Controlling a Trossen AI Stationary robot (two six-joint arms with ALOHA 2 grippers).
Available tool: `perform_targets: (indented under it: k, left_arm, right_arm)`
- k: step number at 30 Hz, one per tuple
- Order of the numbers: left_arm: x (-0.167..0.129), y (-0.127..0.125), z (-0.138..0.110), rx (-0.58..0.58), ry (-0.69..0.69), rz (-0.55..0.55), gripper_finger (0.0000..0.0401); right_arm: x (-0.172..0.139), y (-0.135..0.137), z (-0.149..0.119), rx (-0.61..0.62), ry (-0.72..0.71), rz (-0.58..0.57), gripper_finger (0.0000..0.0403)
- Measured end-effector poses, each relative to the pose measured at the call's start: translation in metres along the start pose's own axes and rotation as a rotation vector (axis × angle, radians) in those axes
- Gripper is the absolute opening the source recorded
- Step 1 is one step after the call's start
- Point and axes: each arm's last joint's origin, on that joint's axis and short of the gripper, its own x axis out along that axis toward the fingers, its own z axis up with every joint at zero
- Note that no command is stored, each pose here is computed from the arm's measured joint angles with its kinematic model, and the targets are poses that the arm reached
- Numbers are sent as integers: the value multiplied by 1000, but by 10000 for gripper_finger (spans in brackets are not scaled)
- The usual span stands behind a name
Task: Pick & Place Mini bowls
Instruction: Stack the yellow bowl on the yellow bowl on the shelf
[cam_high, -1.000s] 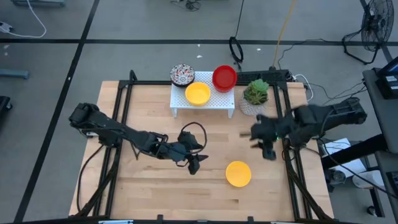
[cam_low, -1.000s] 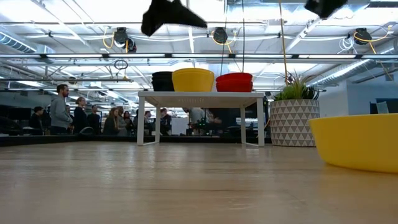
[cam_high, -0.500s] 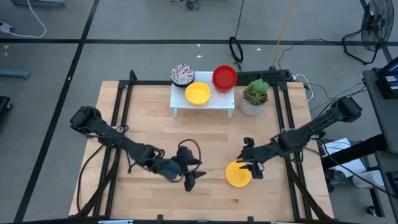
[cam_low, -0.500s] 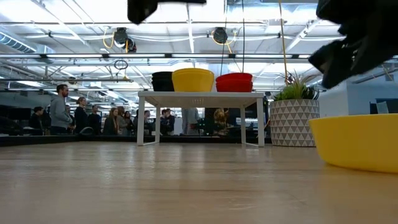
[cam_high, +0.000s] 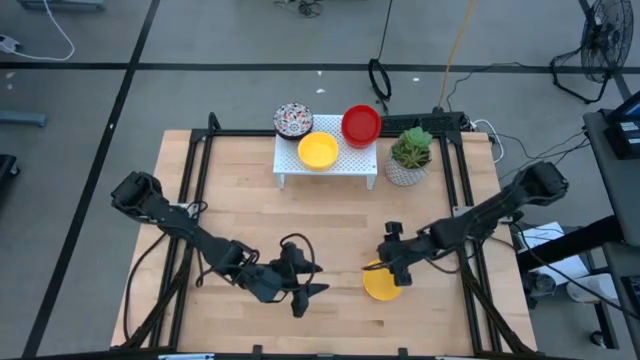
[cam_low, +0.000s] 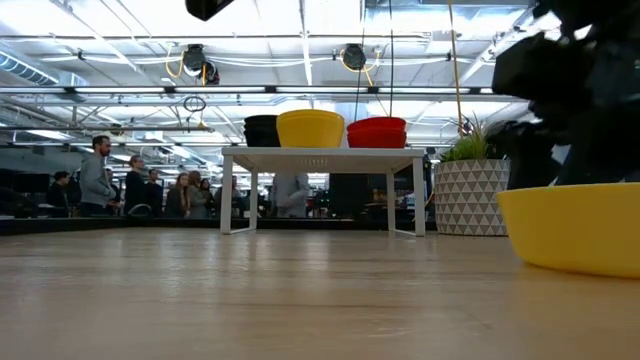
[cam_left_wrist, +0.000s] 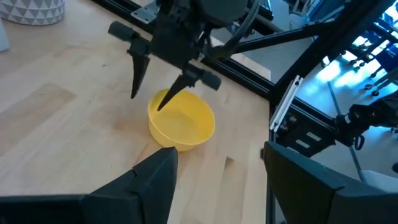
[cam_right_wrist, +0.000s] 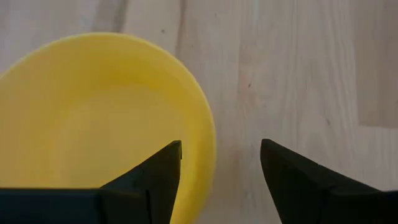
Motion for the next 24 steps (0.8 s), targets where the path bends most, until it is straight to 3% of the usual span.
perform_targets:
  k: [7, 16, 20, 24]
  left_arm:
    - [0, 0, 0, -21, 0, -1, 241]
    - [-4, -5, -5, -9, 11, -19, 241]
    - [-6, -8, -7, 1, 17, -28, 241]
    - [-7, -9, -9, 40, 19, -33, 241]
  right_arm:
    - [12, -1, -3, 2, 36, -14, 180]
    - [12, 0, -2, 25, 44, 31, 16]
    - [6, -2, 3, 55, 2, 54, 8]
    - [-10, -9, 27, 84, -99, 76, 3]
